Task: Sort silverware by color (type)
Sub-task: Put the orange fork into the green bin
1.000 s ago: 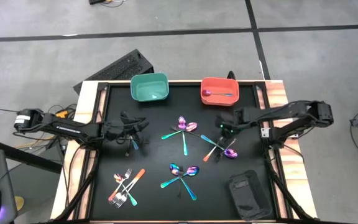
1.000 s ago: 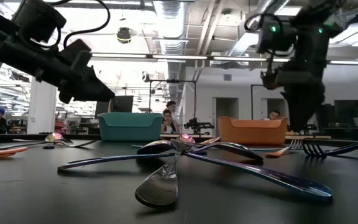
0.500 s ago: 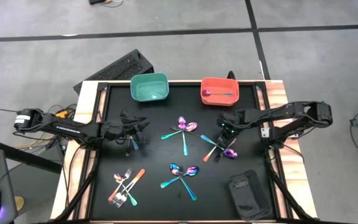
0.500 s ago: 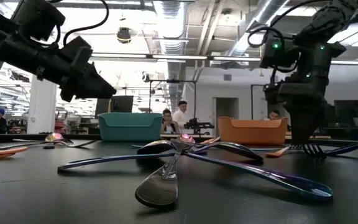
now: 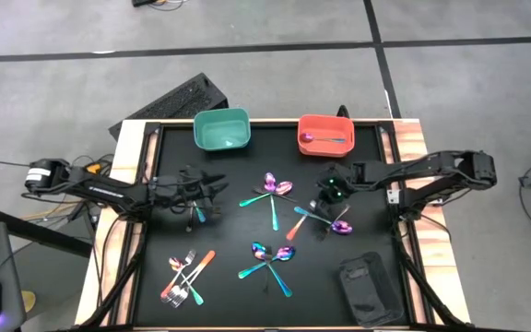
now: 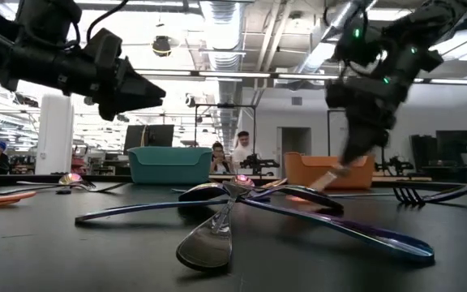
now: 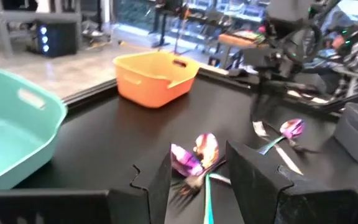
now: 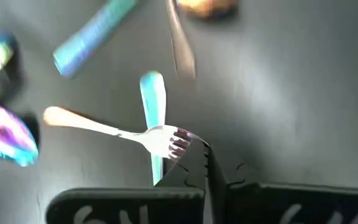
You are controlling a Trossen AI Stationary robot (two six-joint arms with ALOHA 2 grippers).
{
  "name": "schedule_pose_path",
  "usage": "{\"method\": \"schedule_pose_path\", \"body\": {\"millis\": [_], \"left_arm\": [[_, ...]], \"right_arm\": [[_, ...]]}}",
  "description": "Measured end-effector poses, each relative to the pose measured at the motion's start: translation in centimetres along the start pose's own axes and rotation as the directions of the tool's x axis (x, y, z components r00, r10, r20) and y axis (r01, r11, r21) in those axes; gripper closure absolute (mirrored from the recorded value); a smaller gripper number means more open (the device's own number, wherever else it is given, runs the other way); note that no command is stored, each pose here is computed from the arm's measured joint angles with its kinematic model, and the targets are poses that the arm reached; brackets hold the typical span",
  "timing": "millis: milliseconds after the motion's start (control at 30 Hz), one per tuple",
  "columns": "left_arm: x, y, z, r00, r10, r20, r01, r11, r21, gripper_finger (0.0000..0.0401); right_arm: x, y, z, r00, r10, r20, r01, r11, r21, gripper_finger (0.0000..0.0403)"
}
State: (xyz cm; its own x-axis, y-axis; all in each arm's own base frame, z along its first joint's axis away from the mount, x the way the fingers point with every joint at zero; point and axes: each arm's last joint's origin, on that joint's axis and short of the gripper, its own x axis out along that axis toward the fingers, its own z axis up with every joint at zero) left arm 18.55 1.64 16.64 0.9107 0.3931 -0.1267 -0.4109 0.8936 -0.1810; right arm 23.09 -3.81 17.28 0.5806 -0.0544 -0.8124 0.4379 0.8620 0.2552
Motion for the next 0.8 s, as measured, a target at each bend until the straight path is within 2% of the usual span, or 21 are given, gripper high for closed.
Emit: {"method": "schedule_pose_path", "body": {"millis": [133, 300, 533, 700, 800], "left_arm": [[1.6, -0.8, 0.7, 1.0, -0.011, 0.006, 0.011, 1.0, 0.024, 0.0247], [5.0, -2.4, 1.4, 0.998, -0.05, -0.042, 0.054, 0.994, 0.094, 0.0214], [10.4, -4.6, 1.7, 0.982, -0.053, -0.183, 0.093, 0.971, 0.22, 0.0189], [12.9, -5.6, 1.8, 0.954, -0.03, -0.3, 0.118, 0.953, 0.28, 0.0194], [13.6, -6.2, 2.1, 0.945, -0.087, -0.316, 0.179, 0.945, 0.275, 0.0202]], "right_arm": [[-0.9, 1.5, 1.6, 0.975, -0.004, 0.221, 0.037, 0.989, -0.144, 0.0397], [-1.8, 3.1, 3.4, 0.907, 0.014, 0.422, 0.082, 0.974, -0.21, 0.0398], [-2.3, 4.4, 3.8, 0.861, 0.075, 0.502, 0.068, 0.963, -0.259, 0.0398], [-2.3, 5.0, 3.5, 0.855, 0.033, 0.518, 0.121, 0.958, -0.26, 0.0398], [-2.3, 5.3, 3.3, 0.851, 0.023, 0.524, 0.135, 0.956, -0.26, 0.0398]]}}
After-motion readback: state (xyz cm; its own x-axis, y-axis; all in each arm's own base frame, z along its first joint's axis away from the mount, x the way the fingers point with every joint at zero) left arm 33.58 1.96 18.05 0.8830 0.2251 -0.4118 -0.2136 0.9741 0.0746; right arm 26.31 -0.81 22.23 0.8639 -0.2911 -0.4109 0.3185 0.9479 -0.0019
